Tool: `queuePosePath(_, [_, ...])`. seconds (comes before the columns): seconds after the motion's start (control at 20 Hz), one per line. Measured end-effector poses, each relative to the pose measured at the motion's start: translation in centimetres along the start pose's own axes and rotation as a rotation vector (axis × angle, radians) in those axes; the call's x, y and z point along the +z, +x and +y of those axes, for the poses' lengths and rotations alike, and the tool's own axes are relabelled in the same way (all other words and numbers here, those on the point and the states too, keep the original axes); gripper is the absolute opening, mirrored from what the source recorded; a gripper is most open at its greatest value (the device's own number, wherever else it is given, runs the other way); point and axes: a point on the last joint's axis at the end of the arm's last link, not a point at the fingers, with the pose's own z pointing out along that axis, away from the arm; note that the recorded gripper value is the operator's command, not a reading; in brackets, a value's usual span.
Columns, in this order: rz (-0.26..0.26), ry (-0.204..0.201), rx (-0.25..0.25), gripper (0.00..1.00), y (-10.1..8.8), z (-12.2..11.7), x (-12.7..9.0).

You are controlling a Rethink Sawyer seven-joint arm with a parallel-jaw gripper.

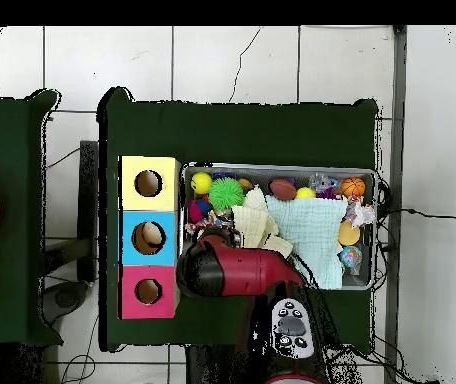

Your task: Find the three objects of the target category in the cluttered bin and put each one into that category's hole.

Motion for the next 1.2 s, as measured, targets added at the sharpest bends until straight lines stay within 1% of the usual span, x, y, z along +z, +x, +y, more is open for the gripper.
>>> queuePosePath(0.2, [0.006, -0.006, 0.013, 1.00, 0.2, -0.2, 0.1])
queuePosePath(0.6, [0.034, -0.038, 0.070, 1.00, 0.6, -1.5, 0.9])
queuePosePath(0.85, [0.049, -0.048, 0.084, 1.00, 0.9, -1.8, 1.7])
queuePosePath(1.2, [0.067, -0.067, 0.086, 1.00, 1.4, -1.3, 2.5])
